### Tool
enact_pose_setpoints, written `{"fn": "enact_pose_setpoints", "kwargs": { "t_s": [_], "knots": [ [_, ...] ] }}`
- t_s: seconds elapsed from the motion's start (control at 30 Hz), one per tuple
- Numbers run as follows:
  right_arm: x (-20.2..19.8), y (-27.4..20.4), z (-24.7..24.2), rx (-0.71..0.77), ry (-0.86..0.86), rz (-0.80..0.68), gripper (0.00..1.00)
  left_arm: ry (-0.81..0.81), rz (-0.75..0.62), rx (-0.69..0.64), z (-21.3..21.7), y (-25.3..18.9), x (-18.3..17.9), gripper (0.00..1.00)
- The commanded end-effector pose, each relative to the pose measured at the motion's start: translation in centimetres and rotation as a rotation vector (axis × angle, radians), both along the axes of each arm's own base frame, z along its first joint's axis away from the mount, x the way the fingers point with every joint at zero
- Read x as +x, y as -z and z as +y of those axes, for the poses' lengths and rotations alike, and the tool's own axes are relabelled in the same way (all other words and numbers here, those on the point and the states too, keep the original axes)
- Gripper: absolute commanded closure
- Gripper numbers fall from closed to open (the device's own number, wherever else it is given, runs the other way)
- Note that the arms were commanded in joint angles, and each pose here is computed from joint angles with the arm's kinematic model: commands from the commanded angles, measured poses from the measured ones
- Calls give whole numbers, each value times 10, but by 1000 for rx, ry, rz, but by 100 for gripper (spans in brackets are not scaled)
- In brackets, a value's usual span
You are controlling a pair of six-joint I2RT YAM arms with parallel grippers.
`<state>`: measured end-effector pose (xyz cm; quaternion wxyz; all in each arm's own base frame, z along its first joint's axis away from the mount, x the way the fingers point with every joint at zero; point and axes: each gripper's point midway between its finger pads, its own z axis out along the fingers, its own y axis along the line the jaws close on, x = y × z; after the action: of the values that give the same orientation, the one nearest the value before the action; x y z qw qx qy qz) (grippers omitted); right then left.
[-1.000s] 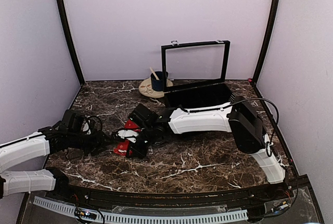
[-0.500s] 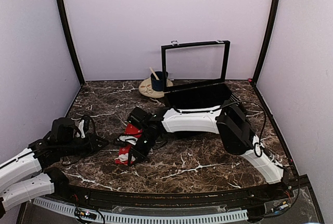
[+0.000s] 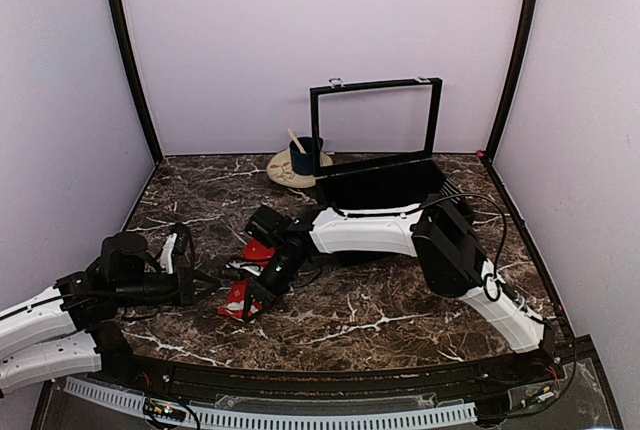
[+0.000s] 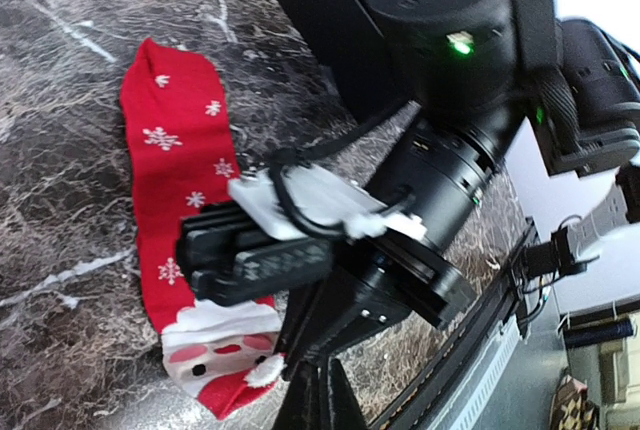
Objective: Roll the socks
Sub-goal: Roll the sock at the center of the board.
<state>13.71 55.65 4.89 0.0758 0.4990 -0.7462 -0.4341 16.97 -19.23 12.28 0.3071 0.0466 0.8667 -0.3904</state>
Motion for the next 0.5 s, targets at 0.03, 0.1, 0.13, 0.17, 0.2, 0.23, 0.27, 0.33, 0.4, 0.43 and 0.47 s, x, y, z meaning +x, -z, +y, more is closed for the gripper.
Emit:
{"fn": "enact_pose_setpoints", "kwargs": {
  "t_s": [0.03,0.1,0.13,0.17,0.2,0.23,0.27,0.33,0.4,0.43,0.47],
  "knots": [
    [6,14,-8,-59,54,89,100,103,-88,31,-10,-4,-9,100],
    [10,15,-10,-65,70,96,100,123,-99,45,-11,-4,-13,98],
    [12,14,-11,-65,77,99,100,126,-102,50,-12,-4,-14,97],
    [13,14,-11,-65,84,101,100,122,-103,57,-11,-3,-15,96],
    [15,14,-12,-64,89,103,100,123,-105,60,-11,-3,-16,94],
    [16,13,-13,-63,93,105,100,128,-107,61,-12,-2,-17,91],
    [17,13,-13,-65,95,107,100,134,-108,62,-13,-2,-18,88],
    [18,13,-15,-68,96,110,100,148,-104,74,-15,1,-20,82],
    [18,13,-16,-70,96,111,100,173,-96,92,-19,5,-23,75],
    [18,14,-17,-72,96,112,100,184,-92,104,-21,7,-24,72],
    [18,14,-17,-74,97,113,100,194,-87,121,-24,10,-25,70]
  ]
}}
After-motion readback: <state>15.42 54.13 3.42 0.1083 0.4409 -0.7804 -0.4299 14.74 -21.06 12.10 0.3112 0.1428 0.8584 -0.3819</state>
